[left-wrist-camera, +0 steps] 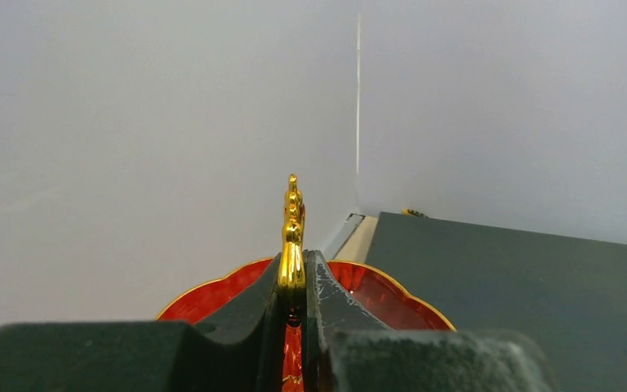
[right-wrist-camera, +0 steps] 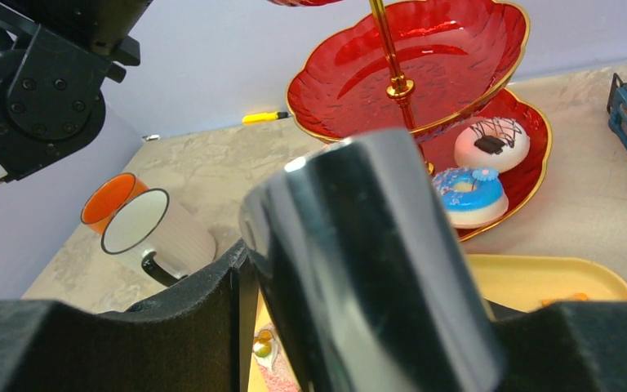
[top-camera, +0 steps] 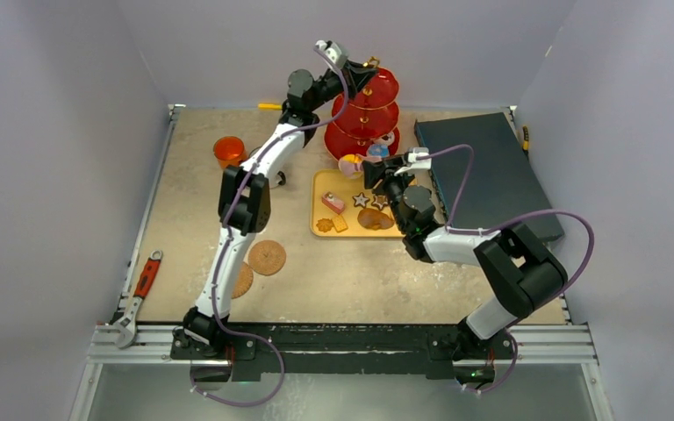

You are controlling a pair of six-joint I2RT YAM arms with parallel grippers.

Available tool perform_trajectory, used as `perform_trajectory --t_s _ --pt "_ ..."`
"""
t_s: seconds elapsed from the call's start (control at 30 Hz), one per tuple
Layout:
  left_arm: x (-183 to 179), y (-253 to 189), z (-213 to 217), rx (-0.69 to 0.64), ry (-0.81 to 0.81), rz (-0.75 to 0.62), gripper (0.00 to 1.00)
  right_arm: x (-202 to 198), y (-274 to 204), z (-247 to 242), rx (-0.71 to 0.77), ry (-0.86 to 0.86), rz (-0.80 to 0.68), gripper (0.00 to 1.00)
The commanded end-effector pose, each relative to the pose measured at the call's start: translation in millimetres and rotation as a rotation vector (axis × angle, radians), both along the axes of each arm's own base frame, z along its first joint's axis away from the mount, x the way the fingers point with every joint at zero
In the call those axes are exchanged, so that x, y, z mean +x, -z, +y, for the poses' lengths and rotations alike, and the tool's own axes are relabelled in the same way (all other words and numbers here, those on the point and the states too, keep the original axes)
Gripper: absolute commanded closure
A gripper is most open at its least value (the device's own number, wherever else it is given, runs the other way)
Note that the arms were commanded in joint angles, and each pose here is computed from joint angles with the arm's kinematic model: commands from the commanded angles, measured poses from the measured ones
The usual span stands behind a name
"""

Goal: Serve the afternoon tea

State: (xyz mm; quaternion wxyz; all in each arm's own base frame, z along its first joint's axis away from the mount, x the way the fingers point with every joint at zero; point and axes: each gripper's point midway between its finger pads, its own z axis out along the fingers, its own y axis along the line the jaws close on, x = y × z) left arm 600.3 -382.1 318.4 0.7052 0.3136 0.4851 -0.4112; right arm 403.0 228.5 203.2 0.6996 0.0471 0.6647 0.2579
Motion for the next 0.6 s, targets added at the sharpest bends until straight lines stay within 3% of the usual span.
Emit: perform_trajectory --t_s 0.0,0.57 --pt "-7 -45 15 -0.043 -0.072 -0.137 0.97 1 -18 3 0.056 -0.013 -0.046 0.59" --pt "-20 -76 65 0.091 -0.276 -0.190 1.00 25 -15 -4 -0.012 0.064 -0.070 0.59"
